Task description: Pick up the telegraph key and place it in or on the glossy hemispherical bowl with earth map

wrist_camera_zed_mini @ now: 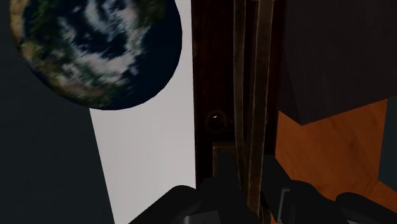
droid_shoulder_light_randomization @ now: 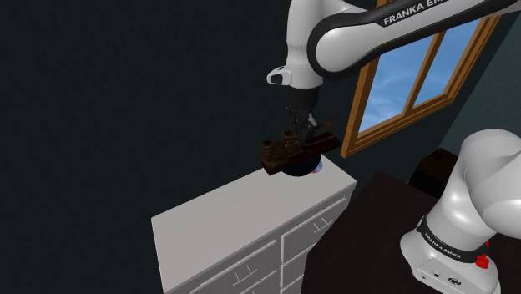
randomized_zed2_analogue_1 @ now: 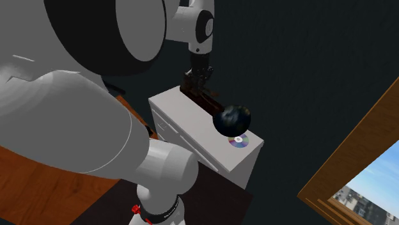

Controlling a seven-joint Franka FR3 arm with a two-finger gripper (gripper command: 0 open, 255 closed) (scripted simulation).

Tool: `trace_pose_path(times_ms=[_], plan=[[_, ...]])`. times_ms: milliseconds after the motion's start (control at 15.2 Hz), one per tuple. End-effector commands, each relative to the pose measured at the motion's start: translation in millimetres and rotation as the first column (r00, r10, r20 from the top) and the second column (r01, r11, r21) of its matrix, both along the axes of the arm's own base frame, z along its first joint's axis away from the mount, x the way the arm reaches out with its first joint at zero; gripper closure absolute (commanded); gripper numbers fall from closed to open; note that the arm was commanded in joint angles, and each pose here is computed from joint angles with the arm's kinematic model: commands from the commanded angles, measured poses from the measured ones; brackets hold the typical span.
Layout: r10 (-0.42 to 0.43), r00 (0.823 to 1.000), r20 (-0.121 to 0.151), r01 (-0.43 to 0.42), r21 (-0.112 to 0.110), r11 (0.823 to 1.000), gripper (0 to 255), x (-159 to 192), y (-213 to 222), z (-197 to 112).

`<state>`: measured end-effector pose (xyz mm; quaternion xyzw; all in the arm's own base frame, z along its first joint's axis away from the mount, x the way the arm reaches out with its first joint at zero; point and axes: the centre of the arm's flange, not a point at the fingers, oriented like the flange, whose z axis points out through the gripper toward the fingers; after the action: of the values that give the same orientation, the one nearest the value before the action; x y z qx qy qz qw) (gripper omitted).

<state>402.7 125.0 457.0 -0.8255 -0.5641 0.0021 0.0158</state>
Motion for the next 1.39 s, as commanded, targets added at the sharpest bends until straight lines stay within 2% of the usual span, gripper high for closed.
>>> trace_pose_path(times_ms=[0, 726, 1320], plan=[[0.001, 1.0, 0.0, -0.001, 0.0, 1.0, 255, 12.7, -22.0, 2.3], [0.001, 1.0, 0.0, -0.001, 0.0, 1.0, 255, 82.5, -152.9, 16.7], [0.001, 1.0, 0.0, -0.001, 0.0, 1.0, 255, 82.5, -152.9, -30.8]])
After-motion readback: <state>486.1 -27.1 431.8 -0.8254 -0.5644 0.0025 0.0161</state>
